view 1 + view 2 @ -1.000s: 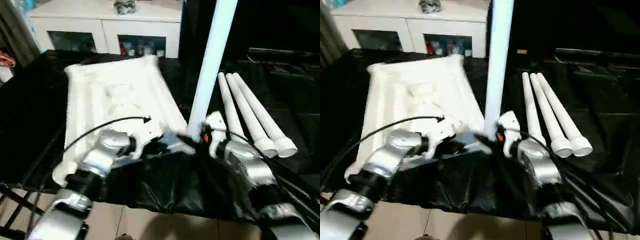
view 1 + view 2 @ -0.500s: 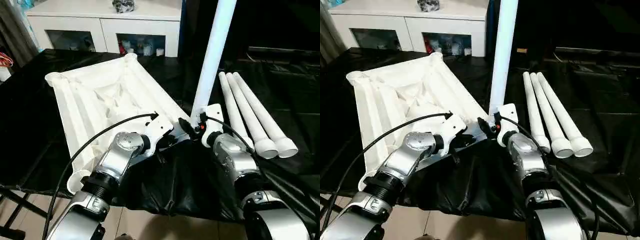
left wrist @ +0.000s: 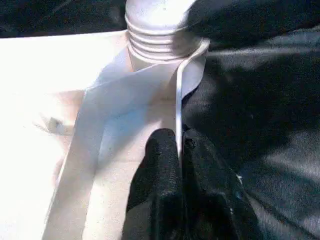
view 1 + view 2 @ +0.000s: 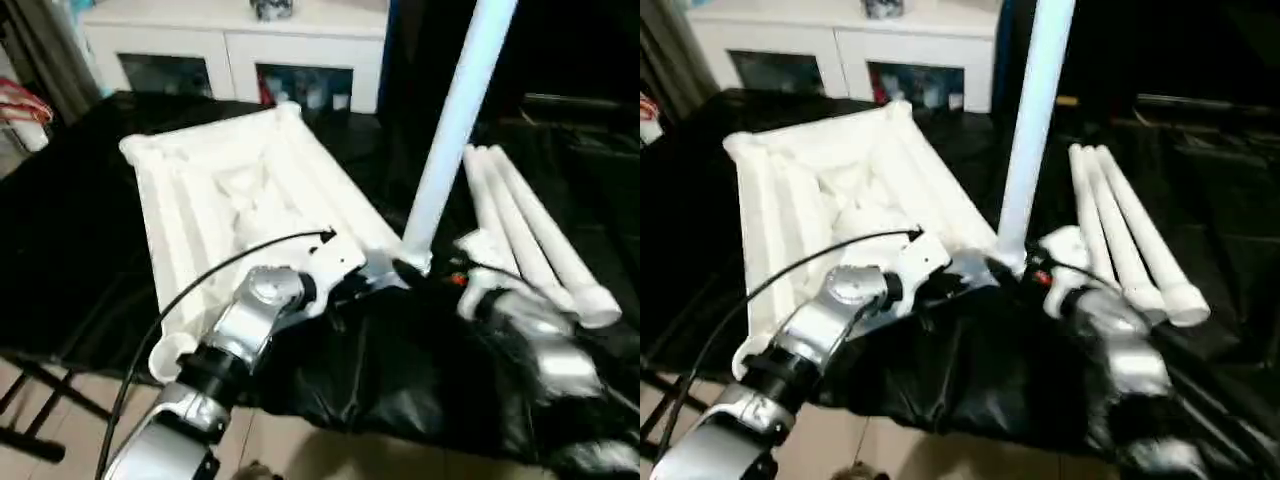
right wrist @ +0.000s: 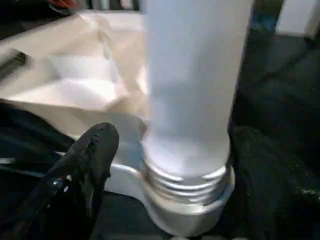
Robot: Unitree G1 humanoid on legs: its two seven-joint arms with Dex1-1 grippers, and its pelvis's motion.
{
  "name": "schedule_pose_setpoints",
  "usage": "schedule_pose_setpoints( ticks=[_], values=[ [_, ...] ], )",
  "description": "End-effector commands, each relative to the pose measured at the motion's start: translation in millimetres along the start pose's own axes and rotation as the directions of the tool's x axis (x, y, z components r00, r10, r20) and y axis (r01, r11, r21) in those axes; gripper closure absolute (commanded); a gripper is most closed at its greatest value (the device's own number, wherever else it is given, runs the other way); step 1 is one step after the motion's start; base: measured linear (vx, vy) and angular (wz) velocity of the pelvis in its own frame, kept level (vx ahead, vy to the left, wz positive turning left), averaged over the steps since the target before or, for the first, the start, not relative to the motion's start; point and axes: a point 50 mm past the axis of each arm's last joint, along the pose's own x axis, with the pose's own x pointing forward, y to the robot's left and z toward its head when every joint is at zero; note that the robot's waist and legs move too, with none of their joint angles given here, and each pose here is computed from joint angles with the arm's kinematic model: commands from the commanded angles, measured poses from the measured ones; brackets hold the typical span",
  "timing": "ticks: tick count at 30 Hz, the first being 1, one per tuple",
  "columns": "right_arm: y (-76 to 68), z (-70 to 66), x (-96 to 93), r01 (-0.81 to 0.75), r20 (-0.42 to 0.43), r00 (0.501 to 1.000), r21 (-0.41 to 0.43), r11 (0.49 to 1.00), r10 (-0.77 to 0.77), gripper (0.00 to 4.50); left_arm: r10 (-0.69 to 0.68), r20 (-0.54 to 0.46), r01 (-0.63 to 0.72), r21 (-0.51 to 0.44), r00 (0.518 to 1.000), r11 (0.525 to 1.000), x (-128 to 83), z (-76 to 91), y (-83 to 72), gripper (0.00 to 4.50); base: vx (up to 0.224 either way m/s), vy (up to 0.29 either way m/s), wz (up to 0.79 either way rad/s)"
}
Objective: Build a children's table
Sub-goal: Rotate leg to tighten, then rotate table base
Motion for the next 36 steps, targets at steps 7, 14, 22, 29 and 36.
schedule_pose_setpoints(
  ticks=[7,14,22,29,36],
  values=[
    [4.6,10.4,-24.4,-0.149,-0.056,0.987,-0.015,0.989,0.148,0.54,0.074,0.074,-0.074,0.005,0.995,0.997,-6,14.4,12.3,3.41,0.0,0.0,0.0],
    [24.1,3.9,-31.9,-0.244,-0.168,0.955,0.012,0.97,0.242,0.54,0.3,0.128,-0.294,-0.063,0.945,0.954,-41,20.6,52.2,3.07,0.0,0.0,0.0],
    [40.5,-15.3,-4.4,-0.156,-0.235,0.959,0.042,0.987,0.162,0.54,0.592,-0.01,-0.592,-0.021,0.806,0.806,-129,-3.0,104.5,3.07,0.0,0.0,0.0],
    [50.9,-18.8,23.0,-0.08,-0.232,0.968,0.066,0.995,0.093,0.97,0.704,-0.208,-0.712,0.048,0.679,0.7,-181,-35.2,117.9,3.47,0.0,0.0,0.0],
    [49.9,-23.3,34.5,-0.025,-0.274,0.961,0.022,0.999,0.03,1.63,0.592,-0.347,-0.609,0.07,0.728,0.79,-178,-57.1,104.0,4.15,0.0,0.0,0.0]
  ],
)
